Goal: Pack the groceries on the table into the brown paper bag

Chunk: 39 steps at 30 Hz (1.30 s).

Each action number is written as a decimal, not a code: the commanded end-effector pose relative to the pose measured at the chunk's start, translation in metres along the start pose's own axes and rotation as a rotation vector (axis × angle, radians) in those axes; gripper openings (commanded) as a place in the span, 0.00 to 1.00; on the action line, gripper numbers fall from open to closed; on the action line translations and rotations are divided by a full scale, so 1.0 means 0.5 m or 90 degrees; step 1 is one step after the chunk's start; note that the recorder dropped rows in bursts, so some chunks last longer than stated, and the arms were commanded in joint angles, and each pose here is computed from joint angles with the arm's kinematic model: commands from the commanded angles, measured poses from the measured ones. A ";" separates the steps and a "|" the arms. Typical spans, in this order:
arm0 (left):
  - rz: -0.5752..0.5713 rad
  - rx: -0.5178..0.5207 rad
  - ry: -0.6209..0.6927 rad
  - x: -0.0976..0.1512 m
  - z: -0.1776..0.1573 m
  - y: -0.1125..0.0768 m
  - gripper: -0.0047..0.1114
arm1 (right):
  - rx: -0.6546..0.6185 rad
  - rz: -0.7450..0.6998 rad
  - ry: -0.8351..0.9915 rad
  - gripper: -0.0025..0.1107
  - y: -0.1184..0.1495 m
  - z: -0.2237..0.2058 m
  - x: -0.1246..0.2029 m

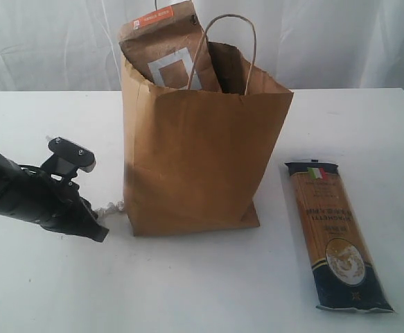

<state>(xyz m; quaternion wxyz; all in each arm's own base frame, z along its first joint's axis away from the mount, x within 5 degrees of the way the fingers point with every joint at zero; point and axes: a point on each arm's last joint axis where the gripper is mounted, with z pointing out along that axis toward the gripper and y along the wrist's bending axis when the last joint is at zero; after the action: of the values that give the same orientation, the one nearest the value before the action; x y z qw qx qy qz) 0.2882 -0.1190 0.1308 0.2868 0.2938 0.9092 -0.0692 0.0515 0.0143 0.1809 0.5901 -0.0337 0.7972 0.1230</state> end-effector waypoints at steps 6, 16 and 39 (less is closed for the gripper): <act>0.002 0.009 -0.036 -0.015 -0.041 -0.004 0.04 | 0.000 0.003 -0.010 0.02 0.000 -0.001 -0.002; -0.003 0.059 -0.044 -0.022 -0.063 -0.020 0.43 | 0.000 0.003 -0.010 0.02 0.000 -0.001 -0.002; 0.053 0.019 0.013 0.009 -0.004 -0.005 0.45 | 0.000 0.004 -0.010 0.02 0.000 -0.001 -0.002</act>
<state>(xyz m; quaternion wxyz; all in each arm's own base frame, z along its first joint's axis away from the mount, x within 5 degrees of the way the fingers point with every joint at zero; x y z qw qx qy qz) 0.2836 -0.1194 0.1348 0.2850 0.3383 0.8944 -0.0663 0.0515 0.0143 0.1809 0.5900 -0.0334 0.7972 0.1233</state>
